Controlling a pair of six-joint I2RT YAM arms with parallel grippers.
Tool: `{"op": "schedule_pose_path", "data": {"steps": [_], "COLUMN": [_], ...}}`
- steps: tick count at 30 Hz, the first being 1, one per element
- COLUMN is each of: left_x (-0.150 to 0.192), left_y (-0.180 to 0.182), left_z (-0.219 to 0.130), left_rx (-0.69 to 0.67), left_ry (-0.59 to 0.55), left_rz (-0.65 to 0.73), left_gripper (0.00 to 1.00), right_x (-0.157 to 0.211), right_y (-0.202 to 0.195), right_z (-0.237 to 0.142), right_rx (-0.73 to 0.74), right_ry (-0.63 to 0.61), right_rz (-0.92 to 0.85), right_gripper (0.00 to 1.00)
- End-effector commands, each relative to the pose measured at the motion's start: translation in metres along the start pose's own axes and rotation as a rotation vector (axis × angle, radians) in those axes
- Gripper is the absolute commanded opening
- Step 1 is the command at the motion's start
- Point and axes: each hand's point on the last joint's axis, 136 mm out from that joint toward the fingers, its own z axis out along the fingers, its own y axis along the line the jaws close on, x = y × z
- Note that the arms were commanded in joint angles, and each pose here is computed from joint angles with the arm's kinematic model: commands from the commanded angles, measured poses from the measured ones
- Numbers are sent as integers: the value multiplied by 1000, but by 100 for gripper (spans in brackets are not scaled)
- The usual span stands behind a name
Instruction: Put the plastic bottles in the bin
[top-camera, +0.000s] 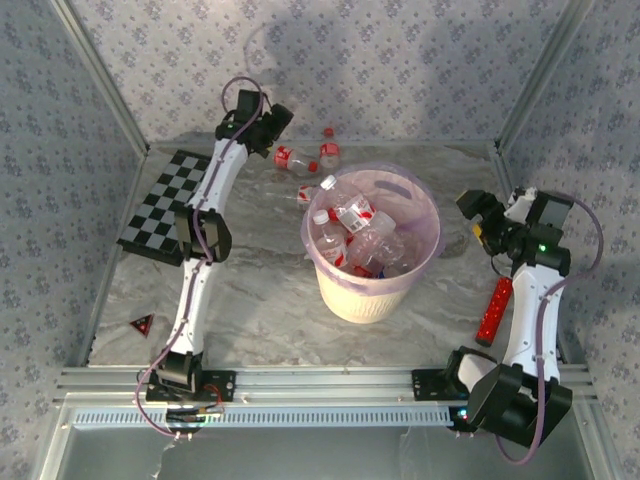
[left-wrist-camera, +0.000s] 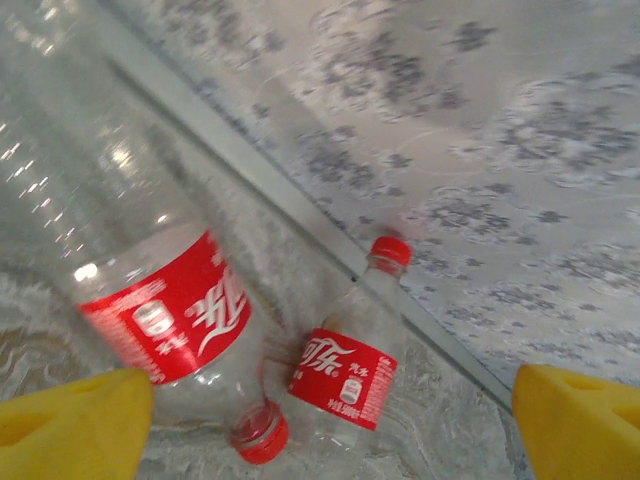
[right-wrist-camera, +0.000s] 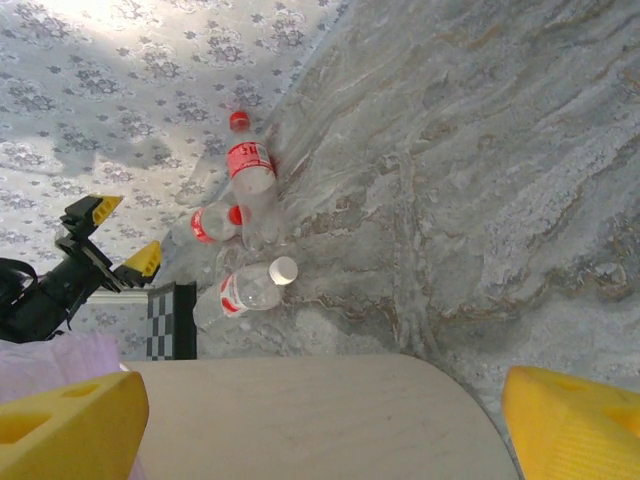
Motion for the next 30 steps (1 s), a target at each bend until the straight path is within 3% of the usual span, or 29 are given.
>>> {"op": "schedule_pose_path", "data": {"steps": [1, 7, 13, 19, 24, 30], "left_x": [7, 16, 9, 13, 20, 16], "left_y": [17, 49, 56, 74, 98, 90], "left_z": [2, 29, 56, 76, 84, 76], "left_rx": [-71, -127, -84, -93, -156, -149], "left_ry": [-5, 5, -8, -6, 17, 13], "left_rz": [-114, -130, -120, -132, -150, -121], "left_gripper": [92, 93, 100, 99, 88, 68], "right_x": [5, 3, 7, 11, 10, 9], "right_y": [-2, -2, -4, -7, -8, -6], "right_z": [-2, -1, -2, -3, -3, -6], "right_rx": [15, 18, 26, 48, 53, 56], "right_ry": [0, -2, 3, 14, 13, 10], "right_rz": [-22, -32, -43, -52, -52, -57], "right_gripper": [93, 93, 93, 93, 93, 93]}}
